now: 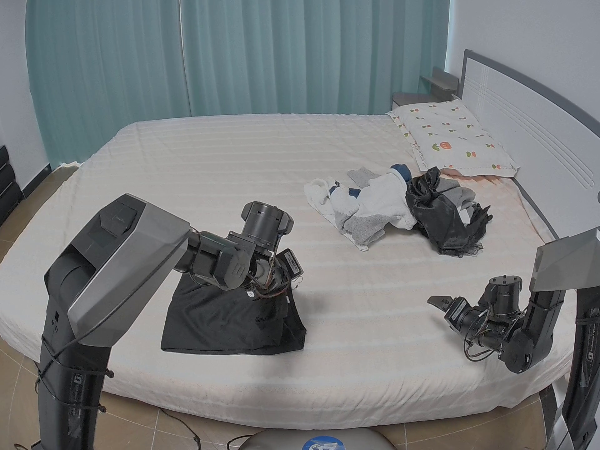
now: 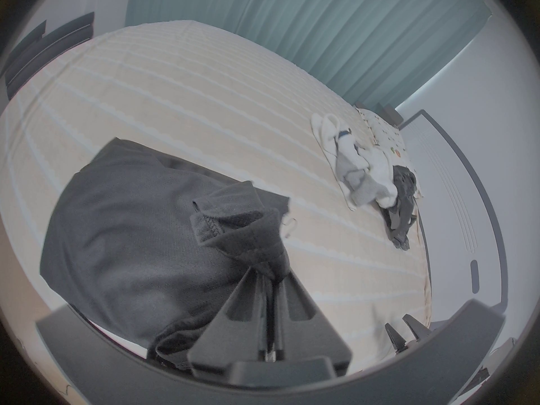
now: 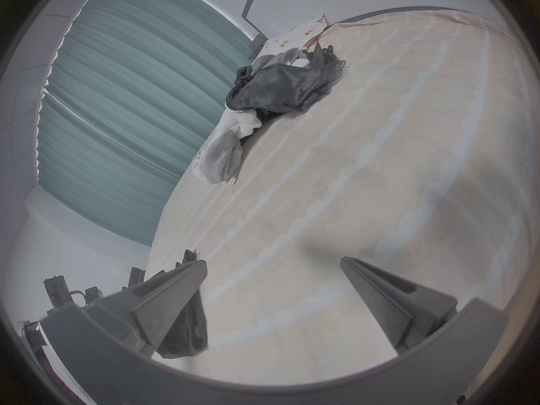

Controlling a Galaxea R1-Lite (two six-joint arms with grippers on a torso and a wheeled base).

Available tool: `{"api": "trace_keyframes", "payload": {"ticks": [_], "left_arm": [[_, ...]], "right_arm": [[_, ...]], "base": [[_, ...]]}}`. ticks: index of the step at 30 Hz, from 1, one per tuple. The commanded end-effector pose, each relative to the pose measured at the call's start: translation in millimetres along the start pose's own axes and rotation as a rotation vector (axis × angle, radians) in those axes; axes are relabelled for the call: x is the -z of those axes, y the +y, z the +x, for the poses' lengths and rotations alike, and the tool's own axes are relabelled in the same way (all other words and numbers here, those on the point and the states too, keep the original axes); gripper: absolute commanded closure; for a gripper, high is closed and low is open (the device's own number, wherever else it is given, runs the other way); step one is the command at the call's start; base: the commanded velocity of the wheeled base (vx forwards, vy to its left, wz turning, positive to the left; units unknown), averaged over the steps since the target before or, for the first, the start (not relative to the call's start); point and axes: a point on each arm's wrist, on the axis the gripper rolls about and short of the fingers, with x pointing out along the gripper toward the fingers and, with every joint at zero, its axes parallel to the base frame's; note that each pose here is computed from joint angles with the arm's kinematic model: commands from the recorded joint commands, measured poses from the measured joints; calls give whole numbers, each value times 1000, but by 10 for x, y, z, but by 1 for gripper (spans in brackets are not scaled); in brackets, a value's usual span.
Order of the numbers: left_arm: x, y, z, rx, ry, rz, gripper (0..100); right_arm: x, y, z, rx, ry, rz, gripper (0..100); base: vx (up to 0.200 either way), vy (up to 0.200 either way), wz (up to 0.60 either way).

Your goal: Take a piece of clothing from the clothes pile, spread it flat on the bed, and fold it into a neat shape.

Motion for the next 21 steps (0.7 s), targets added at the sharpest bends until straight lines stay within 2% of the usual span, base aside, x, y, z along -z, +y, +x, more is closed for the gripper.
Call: {"api": "trace_keyframes", "payload": {"ticks": [1, 7, 8, 10, 14, 18, 19, 21], "left_arm": [[-1, 26, 76, -7, 0, -7, 0], [-6, 34, 64, -11, -2, -18, 0], [-54, 18, 4, -3, -11, -64, 0], [-142, 24, -103, -3, -20, -97, 0], [-309, 101, -299, -10, -22, -127, 0], [-463, 356, -479, -28, -16, -193, 0], [-467, 361, -489, -26, -15, -195, 0], [-536, 528, -567, -14, 28, -242, 0]], "right_arm": [[21, -11, 12, 4, 7, -2, 0], [14, -11, 9, 0, 3, -2, 0], [23, -12, 4, 2, 6, -2, 0], [24, -20, -3, 3, 5, -1, 0], [31, -29, 1, 5, 6, -1, 0], [39, -33, 5, 6, 9, -2, 0], [39, -33, 5, 6, 9, -2, 0], [44, -37, 0, 9, 11, -3, 0]], "base": [[0, 0, 0], [0, 0, 0], [0, 0, 0], [0, 0, 0], [0, 0, 0], [0, 0, 0], [0, 0, 0], [0, 0, 0]]}}
